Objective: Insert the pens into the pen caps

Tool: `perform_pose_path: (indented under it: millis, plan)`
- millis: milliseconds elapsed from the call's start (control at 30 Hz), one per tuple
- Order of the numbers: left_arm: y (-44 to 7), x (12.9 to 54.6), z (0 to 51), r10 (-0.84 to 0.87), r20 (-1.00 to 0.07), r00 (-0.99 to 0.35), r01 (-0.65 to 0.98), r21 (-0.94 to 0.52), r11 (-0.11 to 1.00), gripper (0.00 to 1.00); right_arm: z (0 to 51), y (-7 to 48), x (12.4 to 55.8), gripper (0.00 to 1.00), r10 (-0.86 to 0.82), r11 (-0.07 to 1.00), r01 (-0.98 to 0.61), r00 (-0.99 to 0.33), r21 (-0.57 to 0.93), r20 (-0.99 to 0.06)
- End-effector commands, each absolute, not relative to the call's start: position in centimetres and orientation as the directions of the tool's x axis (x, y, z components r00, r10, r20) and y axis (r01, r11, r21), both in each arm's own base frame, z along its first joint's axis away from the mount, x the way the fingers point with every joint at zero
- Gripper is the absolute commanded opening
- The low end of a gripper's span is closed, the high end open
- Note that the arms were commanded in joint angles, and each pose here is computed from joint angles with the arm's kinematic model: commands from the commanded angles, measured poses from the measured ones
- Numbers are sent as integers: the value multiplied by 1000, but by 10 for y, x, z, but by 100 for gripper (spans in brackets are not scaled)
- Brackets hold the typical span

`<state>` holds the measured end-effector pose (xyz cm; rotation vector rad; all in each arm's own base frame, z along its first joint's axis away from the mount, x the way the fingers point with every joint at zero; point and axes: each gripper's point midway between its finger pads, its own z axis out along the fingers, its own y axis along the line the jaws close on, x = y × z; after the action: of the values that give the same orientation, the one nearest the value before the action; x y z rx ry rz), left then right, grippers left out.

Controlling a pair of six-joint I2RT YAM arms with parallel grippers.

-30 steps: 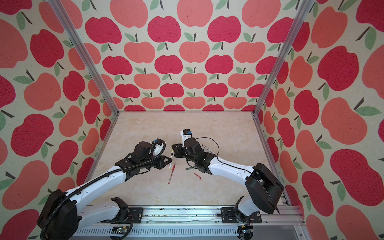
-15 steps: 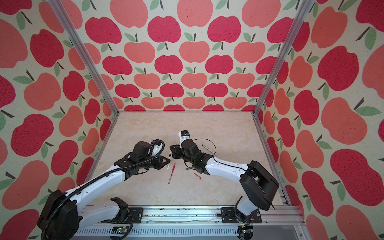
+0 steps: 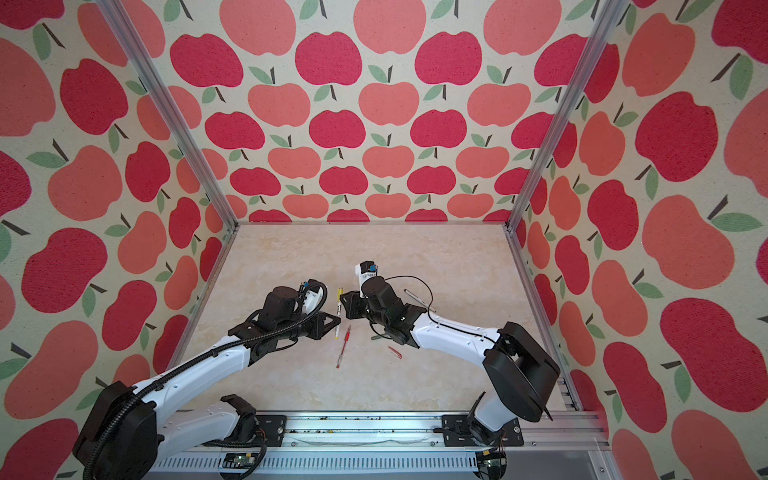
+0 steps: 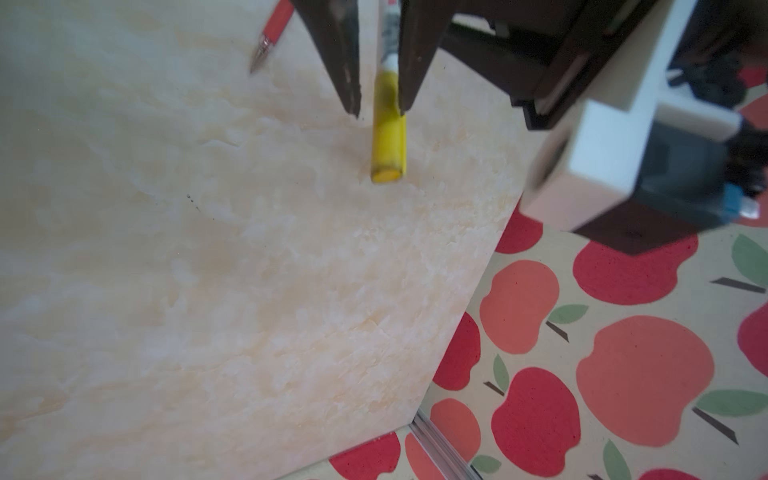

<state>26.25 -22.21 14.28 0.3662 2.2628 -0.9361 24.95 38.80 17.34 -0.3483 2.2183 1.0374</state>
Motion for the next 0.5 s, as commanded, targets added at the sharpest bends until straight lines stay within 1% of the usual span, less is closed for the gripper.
perform_pose_path:
  millis: [0,233,300,400,433,467]
  plan:
    - [-212,292,176,-115,-758,-642,464,-504,728,0,163,370,228,29,-77,667,-503,-780,549,-621]
    - [-215,292,173,-98,-763,-639,477,-492,729,0,195,349,234,41,-36,664,-510,-752,546,-658]
    - [-218,292,174,-80,-779,-622,500,-474,725,0,208,343,236,46,-14,657,-506,-750,559,-662]
    - [-224,289,178,-45,-829,-558,549,-409,729,0,229,335,240,62,34,630,-486,-762,606,-647]
    - [-227,287,181,-32,-850,-526,573,-382,725,0,235,331,242,72,57,626,-468,-770,623,-636]
    - [-230,284,183,-18,-870,-493,596,-353,721,0,241,327,244,78,79,622,-452,-776,639,-626]
